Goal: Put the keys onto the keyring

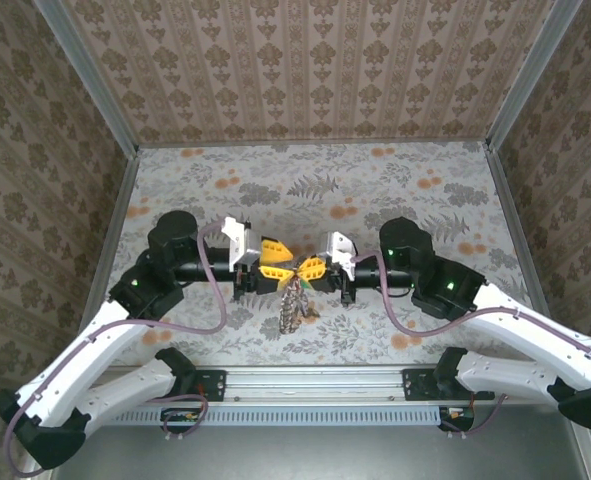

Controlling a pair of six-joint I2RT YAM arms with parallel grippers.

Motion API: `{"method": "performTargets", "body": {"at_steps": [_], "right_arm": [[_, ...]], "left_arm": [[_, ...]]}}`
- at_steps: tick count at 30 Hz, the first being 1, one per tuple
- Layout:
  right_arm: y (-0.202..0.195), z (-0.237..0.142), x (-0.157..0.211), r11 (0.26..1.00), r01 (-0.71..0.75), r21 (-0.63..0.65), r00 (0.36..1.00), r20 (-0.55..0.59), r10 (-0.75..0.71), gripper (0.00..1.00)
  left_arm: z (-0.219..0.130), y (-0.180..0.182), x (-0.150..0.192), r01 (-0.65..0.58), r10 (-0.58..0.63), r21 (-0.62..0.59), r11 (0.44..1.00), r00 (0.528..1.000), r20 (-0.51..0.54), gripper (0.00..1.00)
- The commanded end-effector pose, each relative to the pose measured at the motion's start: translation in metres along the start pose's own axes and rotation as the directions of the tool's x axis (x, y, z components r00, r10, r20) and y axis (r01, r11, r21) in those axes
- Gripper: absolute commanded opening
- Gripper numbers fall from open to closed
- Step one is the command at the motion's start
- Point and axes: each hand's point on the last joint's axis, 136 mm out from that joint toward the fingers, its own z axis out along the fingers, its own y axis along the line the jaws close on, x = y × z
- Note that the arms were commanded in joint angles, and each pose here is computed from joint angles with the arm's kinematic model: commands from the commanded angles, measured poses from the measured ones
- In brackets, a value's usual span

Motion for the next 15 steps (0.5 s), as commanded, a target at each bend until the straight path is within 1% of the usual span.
{"method": "performTargets", "body": {"at_steps": [1, 4, 7, 9, 11, 12, 15], "right_arm": [[-0.018, -0.007, 0.005, 0.993, 0.06, 0.098, 0.993, -0.106, -0.049, 0.0], [-0.021, -0.008, 0.011, 0.992, 0.068, 0.106, 0.985, -0.167, -0.049, 0.0], [-0.019, -0.006, 0.014, 0.995, 0.064, 0.082, 0.977, -0.209, -0.045, 0.0], [-0.015, -0.005, 0.017, 0.997, 0.057, 0.058, 0.973, -0.227, -0.043, 0.0], [-0.011, -0.002, 0.016, 0.998, 0.054, 0.032, 0.974, -0.223, -0.045, 0.0], [-0.009, -0.003, 0.021, 0.999, 0.043, 0.021, 0.969, -0.245, -0.037, 0.0], [-0.007, -0.001, 0.023, 0.999, 0.043, 0.008, 0.964, -0.262, -0.039, 0.0]], "left_arm": [[-0.009, 0.017, 0.032, -0.023, -0.007, -0.146, 0.989, 0.979, -0.204, 0.4], [-0.007, 0.021, 0.043, -0.037, -0.012, -0.171, 0.985, 0.96, -0.278, 0.41], [-0.001, 0.023, 0.048, -0.038, -0.013, -0.156, 0.987, 0.949, -0.315, 0.41], [0.003, 0.021, 0.046, -0.039, -0.004, -0.132, 0.99, 0.949, -0.314, 0.41], [0.006, 0.018, 0.042, -0.047, 0.011, -0.113, 0.992, 0.954, -0.299, 0.42], [0.006, 0.018, 0.038, -0.053, 0.02, -0.107, 0.993, 0.957, -0.289, 0.42], [0.01, 0.016, 0.033, -0.05, 0.026, -0.08, 0.996, 0.96, -0.279, 0.42]]}}
